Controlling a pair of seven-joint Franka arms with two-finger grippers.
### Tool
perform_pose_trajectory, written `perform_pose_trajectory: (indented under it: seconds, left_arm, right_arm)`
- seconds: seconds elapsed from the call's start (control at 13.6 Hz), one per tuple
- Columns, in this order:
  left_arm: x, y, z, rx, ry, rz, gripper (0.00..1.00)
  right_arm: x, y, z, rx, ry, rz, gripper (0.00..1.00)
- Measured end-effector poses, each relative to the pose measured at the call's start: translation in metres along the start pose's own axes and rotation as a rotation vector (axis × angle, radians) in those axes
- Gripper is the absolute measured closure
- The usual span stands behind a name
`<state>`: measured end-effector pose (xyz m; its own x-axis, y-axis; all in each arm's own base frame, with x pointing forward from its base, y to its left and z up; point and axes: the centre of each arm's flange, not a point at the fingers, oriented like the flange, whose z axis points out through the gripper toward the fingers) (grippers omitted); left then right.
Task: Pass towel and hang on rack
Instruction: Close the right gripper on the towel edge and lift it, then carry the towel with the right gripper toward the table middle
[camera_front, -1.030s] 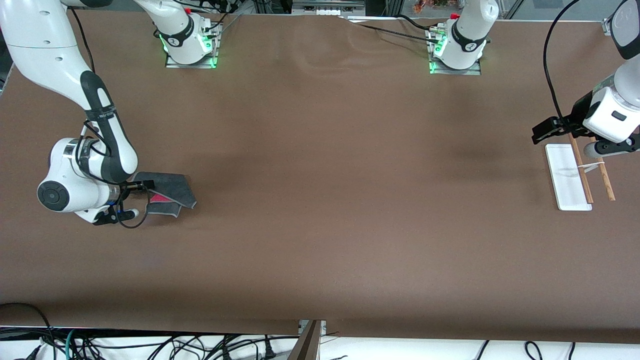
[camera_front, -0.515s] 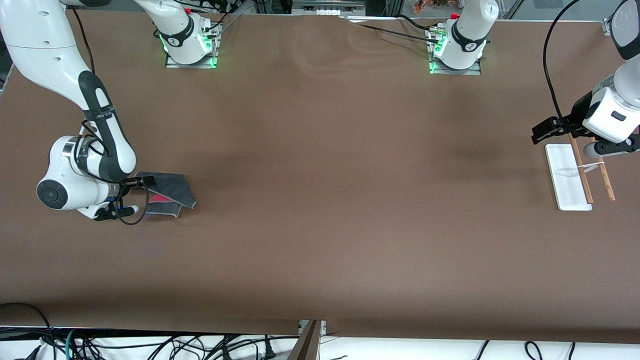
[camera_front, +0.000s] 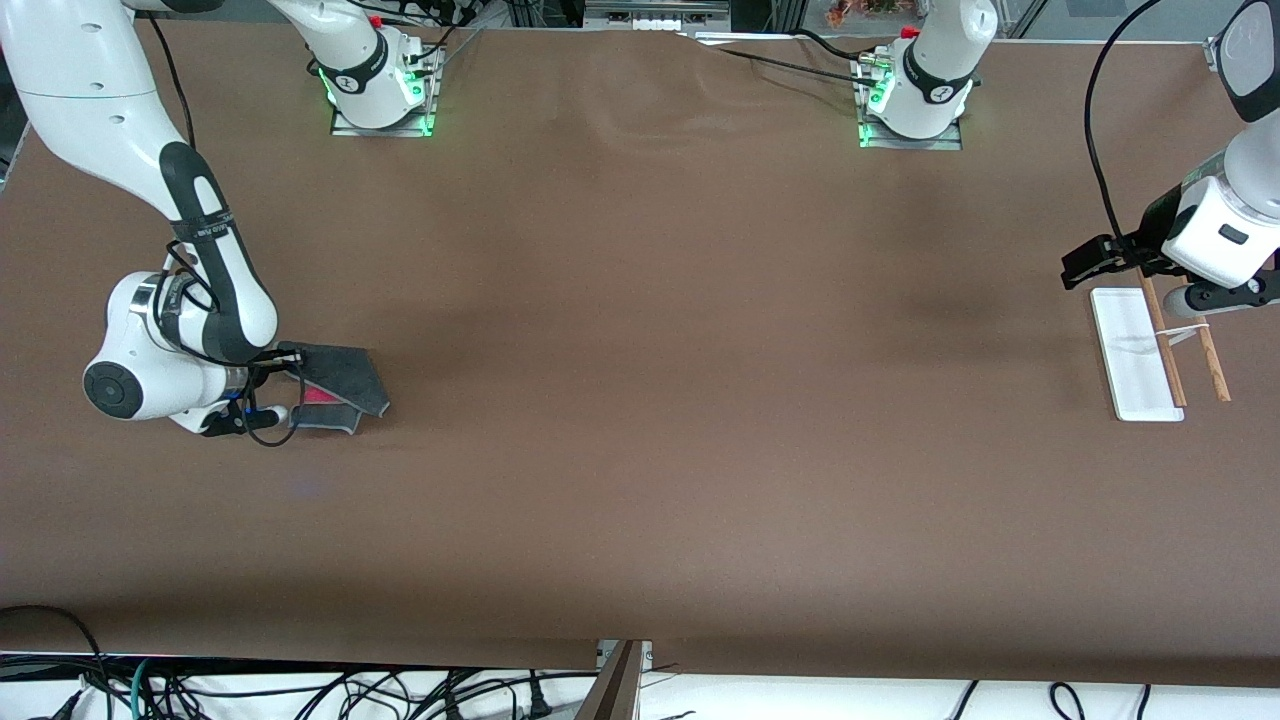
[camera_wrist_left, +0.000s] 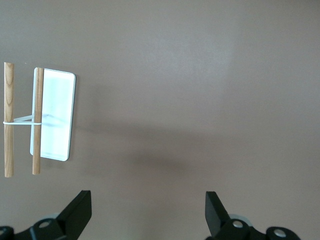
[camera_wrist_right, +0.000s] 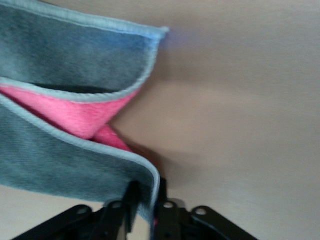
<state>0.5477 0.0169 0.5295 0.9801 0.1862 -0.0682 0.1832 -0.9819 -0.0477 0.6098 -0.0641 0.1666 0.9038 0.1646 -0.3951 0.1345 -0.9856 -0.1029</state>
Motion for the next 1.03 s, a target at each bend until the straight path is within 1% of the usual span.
perform_pose_trajectory:
  seconds: [0.07,0.15,0.29,0.37,0.52,0.59,0.74,0.88,1.03]
  left_arm:
    - [0.000,0.000,0.000,0.000,0.000,0.000,0.00]
    - [0.000,0.000,0.000,0.000,-0.001,0.000,0.00]
    - [0.000,0.000,0.001,0.000,-0.001,0.000,0.00]
    - [0.000,0.000,0.001,0.000,-0.002,0.000,0.00]
    - [0.000,0.000,0.001,0.000,-0.002,0.000,0.00]
    - [0.001,0.000,0.001,0.001,-0.003,0.000,0.00]
    - [0.001,0.000,0.002,0.001,-0.004,0.000,0.00]
    - [0.001,0.000,0.002,0.001,-0.004,0.000,0.00]
    - [0.001,0.000,0.002,0.001,-0.004,0.000,0.00]
  right_arm:
    - [0.001,-0.004,0.000,0.014,0.001,0.004,0.96]
    - [0.003,-0.014,-0.001,0.024,0.004,0.004,0.98]
    - [0.014,-0.044,-0.016,0.032,0.031,-0.010,0.98]
    - [0.019,-0.062,-0.034,0.035,0.047,-0.030,0.98]
    - [0.025,-0.098,-0.091,0.043,0.080,-0.070,0.98]
    - [0.023,-0.117,-0.122,0.050,0.098,-0.075,0.98]
    - [0.016,-0.165,-0.177,0.067,0.151,-0.080,0.98]
    - [0.005,-0.229,-0.212,0.097,0.197,-0.066,0.98]
    - [-0.007,-0.292,-0.233,0.135,0.226,-0.045,0.98]
